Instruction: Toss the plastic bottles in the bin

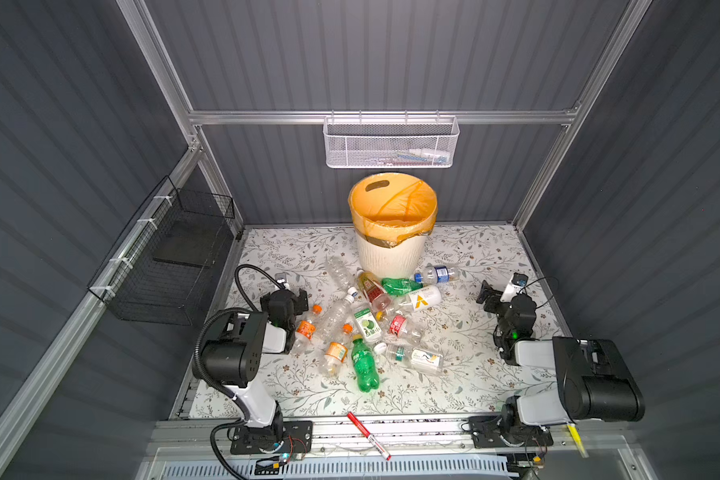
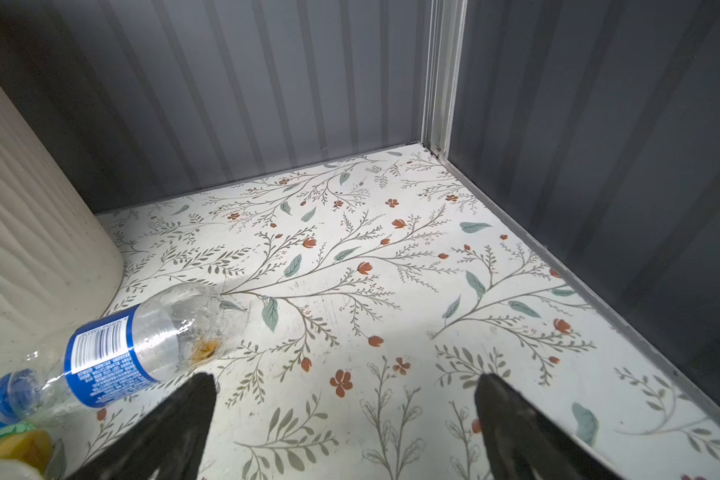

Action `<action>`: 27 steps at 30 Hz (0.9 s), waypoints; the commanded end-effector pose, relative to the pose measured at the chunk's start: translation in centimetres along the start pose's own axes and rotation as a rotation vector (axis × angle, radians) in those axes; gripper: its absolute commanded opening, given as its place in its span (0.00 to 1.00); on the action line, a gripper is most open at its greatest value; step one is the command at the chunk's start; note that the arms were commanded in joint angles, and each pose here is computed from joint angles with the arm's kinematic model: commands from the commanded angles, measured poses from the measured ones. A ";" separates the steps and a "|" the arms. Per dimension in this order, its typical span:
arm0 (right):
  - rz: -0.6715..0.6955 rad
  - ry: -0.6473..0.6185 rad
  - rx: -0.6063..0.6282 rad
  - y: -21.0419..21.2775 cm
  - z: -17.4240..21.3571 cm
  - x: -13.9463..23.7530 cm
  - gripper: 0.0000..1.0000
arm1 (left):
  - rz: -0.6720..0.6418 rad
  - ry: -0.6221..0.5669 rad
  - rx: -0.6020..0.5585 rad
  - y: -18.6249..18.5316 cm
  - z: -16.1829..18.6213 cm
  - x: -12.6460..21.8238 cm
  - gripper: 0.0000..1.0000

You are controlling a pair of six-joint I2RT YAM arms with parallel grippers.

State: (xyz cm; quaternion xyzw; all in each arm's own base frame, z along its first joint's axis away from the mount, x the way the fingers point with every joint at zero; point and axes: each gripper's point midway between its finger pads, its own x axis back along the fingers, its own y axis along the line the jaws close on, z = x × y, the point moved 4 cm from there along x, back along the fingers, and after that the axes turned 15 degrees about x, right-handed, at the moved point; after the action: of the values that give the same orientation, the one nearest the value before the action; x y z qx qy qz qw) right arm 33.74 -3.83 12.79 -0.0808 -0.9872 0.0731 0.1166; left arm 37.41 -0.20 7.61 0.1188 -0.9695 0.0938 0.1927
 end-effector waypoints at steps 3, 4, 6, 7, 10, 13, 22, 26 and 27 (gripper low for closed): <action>-0.007 -0.008 0.013 0.1 -0.4 -0.3 0.99 | 0.009 -0.020 -0.004 -0.1 -0.7 -0.1 1.00; -0.007 -0.006 0.012 0.2 -0.3 -0.3 0.99 | 0.009 -0.020 -0.004 -0.1 -0.7 -0.1 1.00; -0.008 -0.004 0.011 0.1 -0.3 -0.3 0.99 | 0.007 -0.019 -0.004 0.0 -0.6 -0.1 1.00; -0.008 -0.005 0.011 0.1 -0.4 -0.4 0.99 | 0.007 -0.019 -0.004 0.0 -0.6 -0.1 1.00; -0.009 -0.003 0.011 0.2 -0.3 -0.4 0.99 | 0.009 -0.017 -0.006 -0.1 -0.6 -0.1 1.00; -0.010 -0.004 0.011 0.2 -0.3 -0.4 0.99 | 0.010 -0.018 -0.005 -0.1 -0.6 -0.1 1.00; -0.007 -0.011 0.010 0.1 -0.4 -0.2 0.99 | 0.008 -0.018 -0.004 -0.1 -0.6 -0.1 1.00; -0.009 -0.009 0.009 0.1 -0.4 -0.3 0.99 | 0.008 -0.015 -0.005 0.0 -0.6 -0.2 1.00; -0.009 -0.007 0.009 0.1 -0.3 -0.3 0.99 | 0.008 -0.015 -0.005 -0.1 -0.6 -0.2 1.00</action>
State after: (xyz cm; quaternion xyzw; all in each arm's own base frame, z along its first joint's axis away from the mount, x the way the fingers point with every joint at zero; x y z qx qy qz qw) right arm 33.80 -3.78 12.84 -0.0786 -0.9875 0.0731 0.1159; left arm 37.41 -0.21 7.60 0.1187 -0.9695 0.0938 0.1929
